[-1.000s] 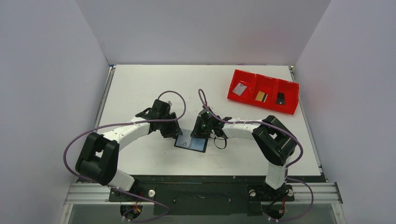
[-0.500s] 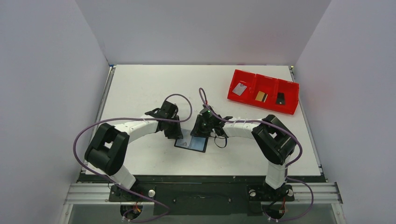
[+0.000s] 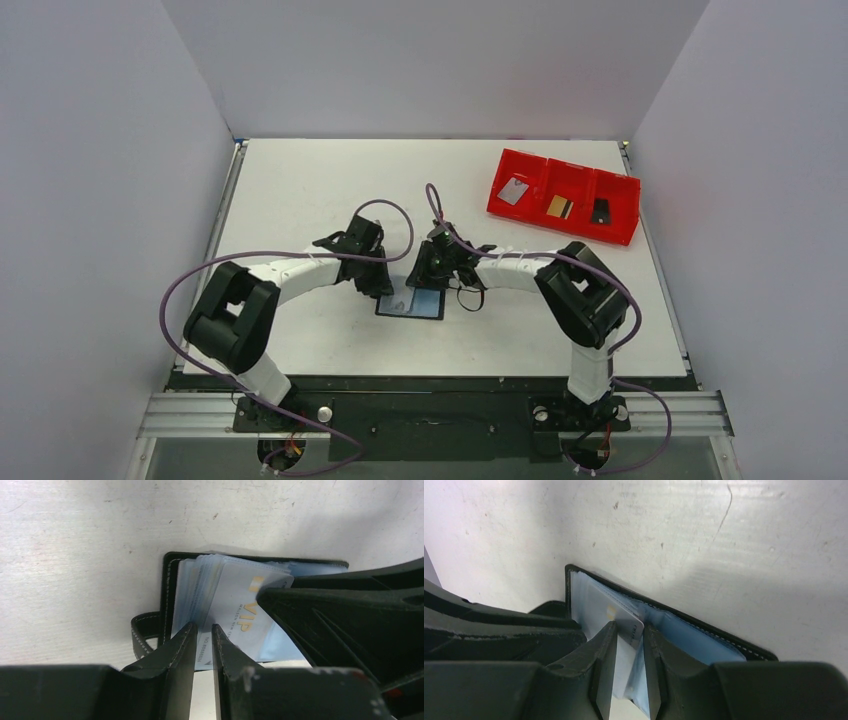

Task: Take the credit cards out of the card holder
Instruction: Remove the credit card from the card holder.

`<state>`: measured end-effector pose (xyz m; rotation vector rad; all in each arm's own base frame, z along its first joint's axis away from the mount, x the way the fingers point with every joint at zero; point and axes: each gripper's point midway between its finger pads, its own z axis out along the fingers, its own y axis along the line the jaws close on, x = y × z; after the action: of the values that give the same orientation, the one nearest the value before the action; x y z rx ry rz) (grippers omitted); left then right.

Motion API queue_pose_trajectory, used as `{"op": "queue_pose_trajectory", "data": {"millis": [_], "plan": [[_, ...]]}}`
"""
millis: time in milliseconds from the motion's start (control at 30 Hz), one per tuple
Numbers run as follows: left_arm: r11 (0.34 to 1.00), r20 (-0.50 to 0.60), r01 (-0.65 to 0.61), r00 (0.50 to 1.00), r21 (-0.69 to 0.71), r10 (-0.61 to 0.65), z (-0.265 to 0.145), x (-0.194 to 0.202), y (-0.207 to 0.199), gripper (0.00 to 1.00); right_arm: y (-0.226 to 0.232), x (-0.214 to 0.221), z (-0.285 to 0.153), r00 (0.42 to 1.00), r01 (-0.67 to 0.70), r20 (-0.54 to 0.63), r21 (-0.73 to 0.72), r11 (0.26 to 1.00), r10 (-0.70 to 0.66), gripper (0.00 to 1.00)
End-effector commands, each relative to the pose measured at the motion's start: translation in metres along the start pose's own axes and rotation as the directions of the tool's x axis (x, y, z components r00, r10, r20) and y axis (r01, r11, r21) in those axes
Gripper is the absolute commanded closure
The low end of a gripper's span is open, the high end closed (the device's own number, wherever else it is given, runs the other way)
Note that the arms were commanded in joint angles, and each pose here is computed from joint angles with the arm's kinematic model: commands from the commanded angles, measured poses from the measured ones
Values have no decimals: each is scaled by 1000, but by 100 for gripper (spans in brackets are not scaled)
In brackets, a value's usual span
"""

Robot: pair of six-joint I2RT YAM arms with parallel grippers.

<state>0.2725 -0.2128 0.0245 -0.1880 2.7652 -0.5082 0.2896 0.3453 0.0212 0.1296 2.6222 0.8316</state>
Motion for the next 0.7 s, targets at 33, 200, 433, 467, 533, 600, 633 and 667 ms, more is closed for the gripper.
{"op": "queue_pose_trajectory", "data": {"millis": [33, 200, 433, 467, 533, 600, 633, 667], "plan": [[998, -36, 16, 999, 53, -14, 13, 13, -15, 85, -28, -2, 20, 1000, 14, -10, 92, 996, -13, 76], [998, -46, 27, 999, 57, -24, 16, 16, -18, 86, -26, -13, 20, 1000, 11, -3, 83, 996, -11, 74], [998, -64, 60, 996, 3, -60, 24, 22, -7, 88, -25, -24, 0, 1000, 2, 20, 51, 999, -3, 64], [998, -68, 65, 996, -5, -66, 26, 23, -5, 88, -28, -21, -1, 1000, -3, 15, 51, 999, 3, 63], [997, -74, 70, 995, -15, -71, 28, 25, -3, 89, -26, -23, -8, 1000, -19, 21, 21, 1000, 18, 62], [997, -76, 74, 994, -19, -75, 29, 25, -2, 90, -24, -24, -12, 999, -35, 26, -16, 999, 35, 62], [997, -78, 75, 994, -20, -76, 30, 26, -2, 90, -21, -26, -14, 999, -40, 29, -40, 998, 41, 62], [997, -78, 76, 994, -22, -77, 30, 26, -1, 90, -22, -22, -16, 999, -49, 18, -50, 998, 50, 62]]}}
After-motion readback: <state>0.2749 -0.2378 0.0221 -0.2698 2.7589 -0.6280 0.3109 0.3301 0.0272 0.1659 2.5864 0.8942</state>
